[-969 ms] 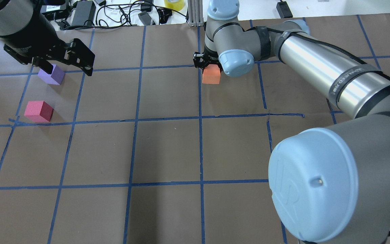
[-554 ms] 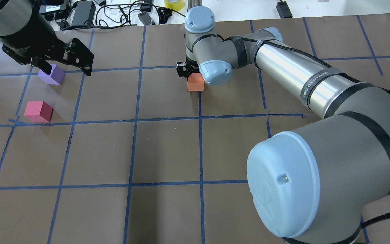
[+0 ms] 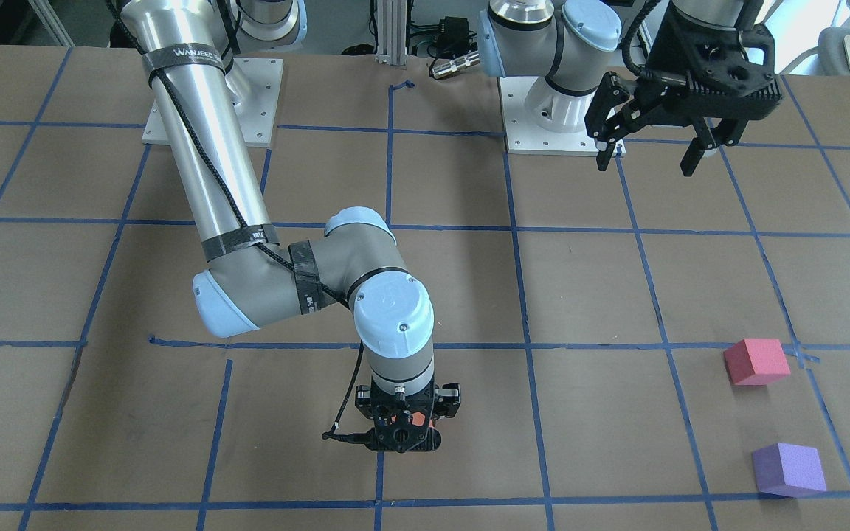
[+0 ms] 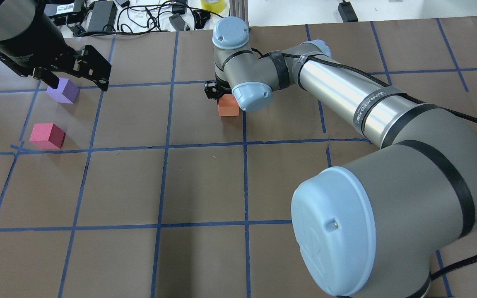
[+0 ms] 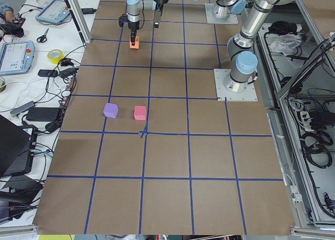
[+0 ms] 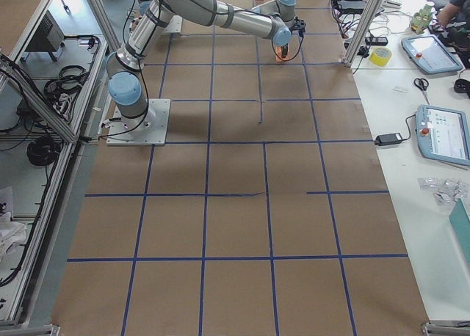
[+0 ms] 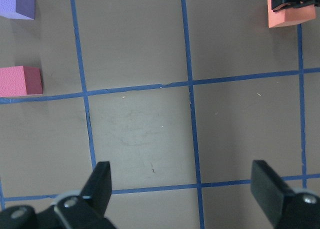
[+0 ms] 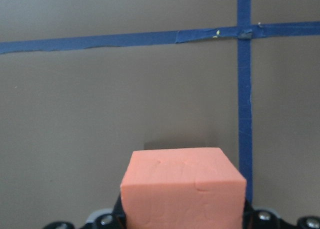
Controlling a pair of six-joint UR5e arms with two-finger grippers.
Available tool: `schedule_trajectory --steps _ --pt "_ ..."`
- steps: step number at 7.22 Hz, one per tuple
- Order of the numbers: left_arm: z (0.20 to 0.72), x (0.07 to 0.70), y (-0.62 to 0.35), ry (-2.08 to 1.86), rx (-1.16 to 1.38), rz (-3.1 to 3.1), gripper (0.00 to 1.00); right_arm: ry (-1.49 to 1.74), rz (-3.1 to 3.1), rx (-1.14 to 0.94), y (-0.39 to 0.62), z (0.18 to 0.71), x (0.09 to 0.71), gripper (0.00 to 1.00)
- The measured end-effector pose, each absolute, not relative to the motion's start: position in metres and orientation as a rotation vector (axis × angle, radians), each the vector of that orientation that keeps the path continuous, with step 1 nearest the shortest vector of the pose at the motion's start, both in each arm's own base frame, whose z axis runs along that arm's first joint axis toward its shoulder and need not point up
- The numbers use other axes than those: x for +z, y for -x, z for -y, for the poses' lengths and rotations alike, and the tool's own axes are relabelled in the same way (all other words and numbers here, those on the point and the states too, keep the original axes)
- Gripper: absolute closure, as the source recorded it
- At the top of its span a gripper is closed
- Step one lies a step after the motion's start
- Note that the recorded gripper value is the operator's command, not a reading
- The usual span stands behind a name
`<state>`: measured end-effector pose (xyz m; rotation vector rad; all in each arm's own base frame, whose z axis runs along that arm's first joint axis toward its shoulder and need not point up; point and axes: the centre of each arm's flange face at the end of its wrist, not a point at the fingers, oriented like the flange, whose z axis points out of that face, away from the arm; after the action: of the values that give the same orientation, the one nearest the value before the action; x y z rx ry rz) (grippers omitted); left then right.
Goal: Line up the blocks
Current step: 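Lower the orange cube onto the grid and open the right gripper, then withdraw the right gripper while the left gripper reaches toward the orange cube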
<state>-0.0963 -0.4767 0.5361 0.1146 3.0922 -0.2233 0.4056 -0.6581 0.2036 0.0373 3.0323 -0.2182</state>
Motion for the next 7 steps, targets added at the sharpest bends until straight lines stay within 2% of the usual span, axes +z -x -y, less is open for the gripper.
schedule_trajectory --steps 4,7 --pt "0.490 0.526 0.089 -0.092 -0.240 -3.082 0.00 -0.073 -3.002 -0.273 -0.416 0.652 0.221 0.00" --pt "0.515 0.504 0.090 0.025 -0.219 -3.100 0.00 -0.130 -3.018 -0.255 -0.370 0.650 0.299 0.00"
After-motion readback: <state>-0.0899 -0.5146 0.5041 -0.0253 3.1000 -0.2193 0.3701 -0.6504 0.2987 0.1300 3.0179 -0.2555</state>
